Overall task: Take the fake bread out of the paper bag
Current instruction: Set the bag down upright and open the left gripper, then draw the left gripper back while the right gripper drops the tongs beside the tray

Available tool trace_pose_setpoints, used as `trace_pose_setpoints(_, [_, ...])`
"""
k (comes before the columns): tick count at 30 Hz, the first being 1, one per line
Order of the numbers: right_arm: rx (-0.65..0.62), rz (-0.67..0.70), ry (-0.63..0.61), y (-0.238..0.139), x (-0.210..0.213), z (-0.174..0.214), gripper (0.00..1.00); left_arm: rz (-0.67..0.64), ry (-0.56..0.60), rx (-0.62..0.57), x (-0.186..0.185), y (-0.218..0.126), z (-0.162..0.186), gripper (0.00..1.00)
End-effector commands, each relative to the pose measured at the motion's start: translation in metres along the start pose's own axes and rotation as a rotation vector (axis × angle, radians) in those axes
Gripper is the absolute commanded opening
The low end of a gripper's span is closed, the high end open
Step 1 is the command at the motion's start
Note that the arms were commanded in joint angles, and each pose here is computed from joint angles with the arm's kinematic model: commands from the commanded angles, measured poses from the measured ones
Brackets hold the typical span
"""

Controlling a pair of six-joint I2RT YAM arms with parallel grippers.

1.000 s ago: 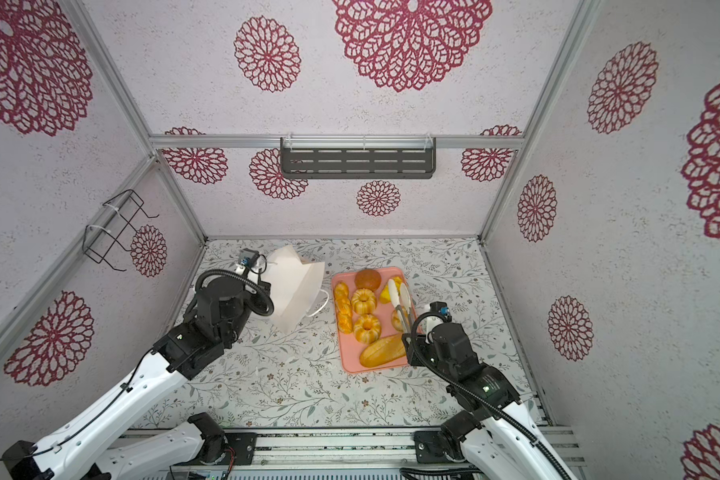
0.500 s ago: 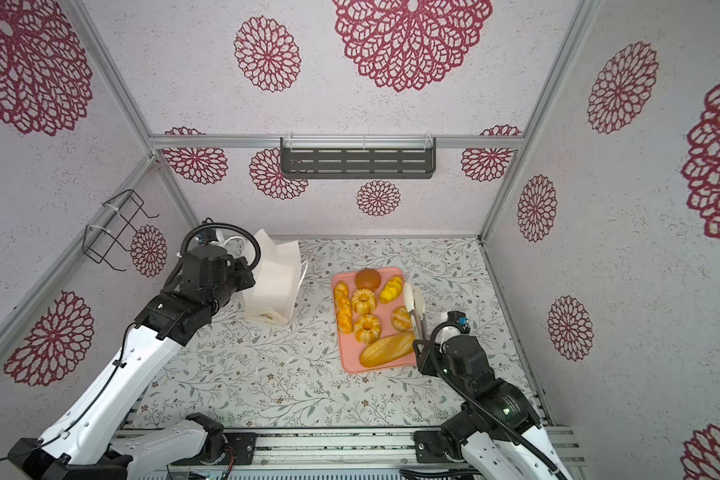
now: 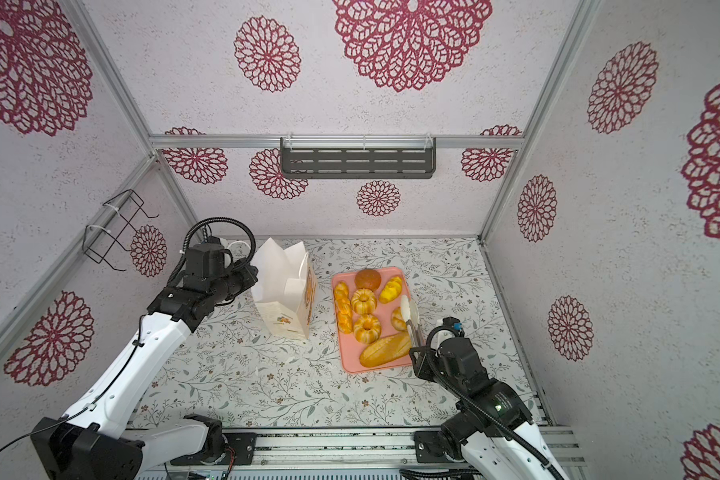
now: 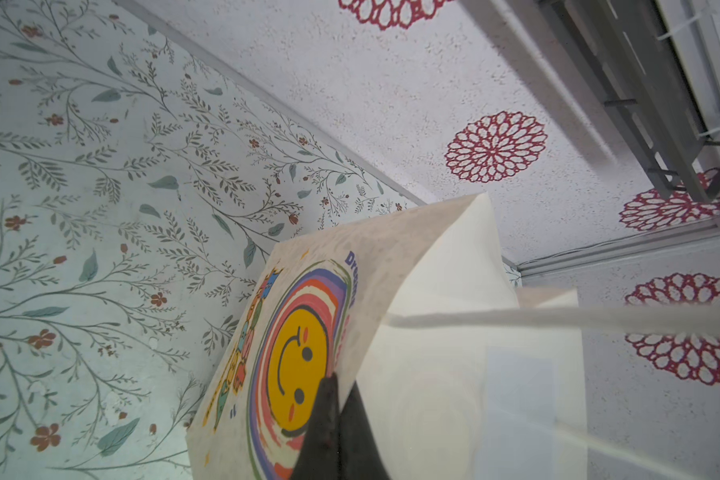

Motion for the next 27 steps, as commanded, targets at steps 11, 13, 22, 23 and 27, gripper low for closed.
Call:
trace_pose_setpoints(11, [-0.04,-0.02,0.024,-0.006,0.005,-0.008,0.32,0.015,-0.029,-0.001,0.007,0.03,-0.008,0.02])
trace_pose_setpoints(13, [-0.04,-0.021,0.025,-0.006,0.005,-0.009,0.32,0.025,-0.01,0.015,0.006,0.032,-0.006,0.22])
trace_pose_setpoints(22, [-0.032,-0.013,0.014,-0.008,0.008,-0.013,0.32,0.109,0.086,-0.043,-0.007,0.004,-0.014,0.97])
trace_pose_setpoints(23, [-0.028,-0.012,0.011,-0.007,0.009,-0.014,0.32,0.115,0.101,-0.052,-0.009,-0.001,-0.015,0.97])
trace_pose_setpoints(27, [-0.014,-0.007,-0.017,-0.002,0.014,-0.019,0.32,0.116,0.158,-0.082,-0.012,-0.025,-0.018,0.97])
Point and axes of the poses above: each gripper's point midway between its finger pads, its own y axis out along the fingers, its own x axis along the line the jaws close on, z = x × y, the point moved 7 cm from there along -y, back along the fingers, and after that the axes turned 6 degrees about -y, right-handed, at the moved point
